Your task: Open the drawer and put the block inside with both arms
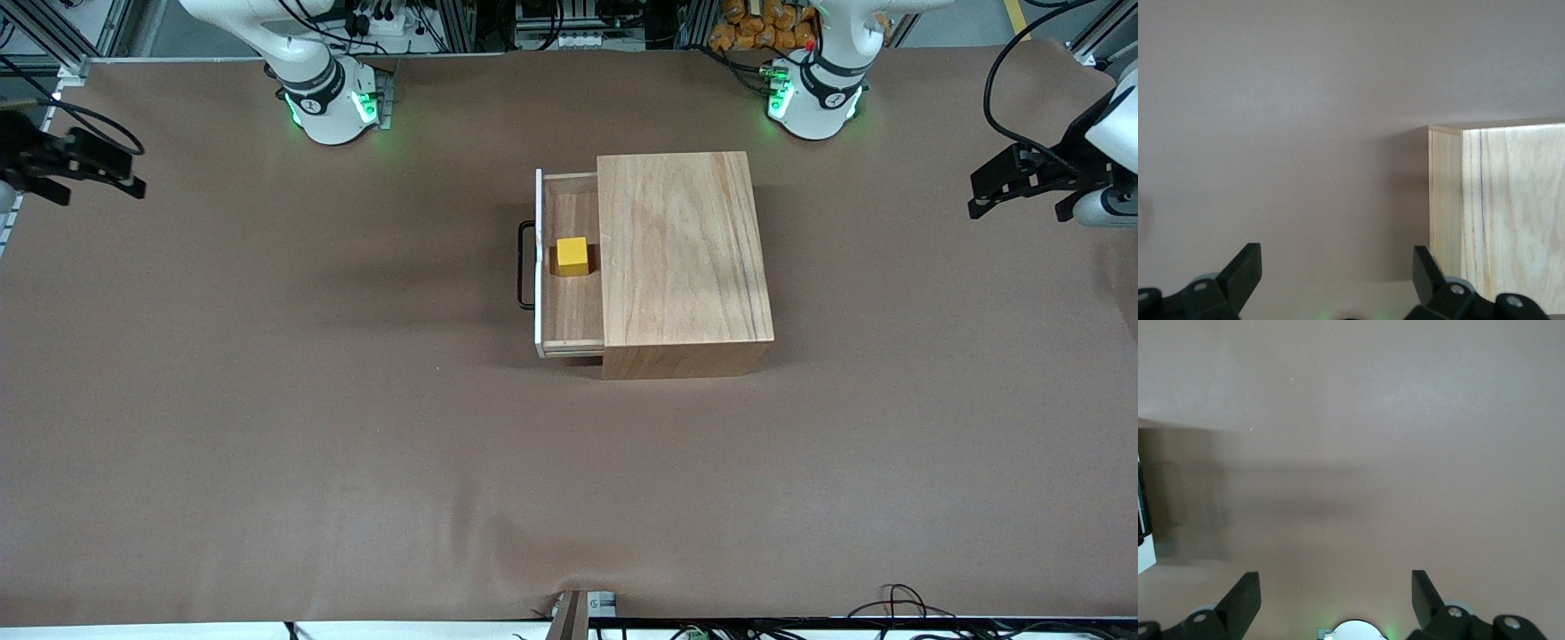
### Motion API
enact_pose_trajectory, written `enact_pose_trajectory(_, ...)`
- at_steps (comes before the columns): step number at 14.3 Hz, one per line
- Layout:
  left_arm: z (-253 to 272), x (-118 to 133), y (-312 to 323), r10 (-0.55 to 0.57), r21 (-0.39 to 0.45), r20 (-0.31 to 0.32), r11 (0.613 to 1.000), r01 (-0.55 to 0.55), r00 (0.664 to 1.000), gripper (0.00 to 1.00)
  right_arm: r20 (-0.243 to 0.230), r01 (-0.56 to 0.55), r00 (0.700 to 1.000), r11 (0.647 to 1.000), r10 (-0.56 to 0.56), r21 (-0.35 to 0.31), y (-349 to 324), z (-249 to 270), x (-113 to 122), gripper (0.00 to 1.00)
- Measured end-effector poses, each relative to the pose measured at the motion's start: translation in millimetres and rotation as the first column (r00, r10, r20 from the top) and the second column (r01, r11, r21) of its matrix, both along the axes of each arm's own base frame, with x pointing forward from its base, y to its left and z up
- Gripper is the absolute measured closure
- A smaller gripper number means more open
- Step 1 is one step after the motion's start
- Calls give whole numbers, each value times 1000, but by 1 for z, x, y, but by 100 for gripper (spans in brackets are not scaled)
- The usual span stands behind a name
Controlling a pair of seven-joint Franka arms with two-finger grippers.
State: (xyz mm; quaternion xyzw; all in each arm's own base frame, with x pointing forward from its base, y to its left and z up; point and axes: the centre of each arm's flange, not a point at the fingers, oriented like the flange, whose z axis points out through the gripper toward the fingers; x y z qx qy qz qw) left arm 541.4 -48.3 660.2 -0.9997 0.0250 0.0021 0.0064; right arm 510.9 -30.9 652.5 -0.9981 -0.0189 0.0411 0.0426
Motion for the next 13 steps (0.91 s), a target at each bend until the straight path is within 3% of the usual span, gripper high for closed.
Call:
enact_pose_trajectory(4,1,5,1,2,-3,29,1000,-2,1000,0,-33,-8,999,1000,8,-1,-1,-1,-4,0)
enact_pose_trajectory(13,-6,14,3,6,-6,43,1000,-6,999,0,-44,1,999,1000,0,10,7,-2,-5,0)
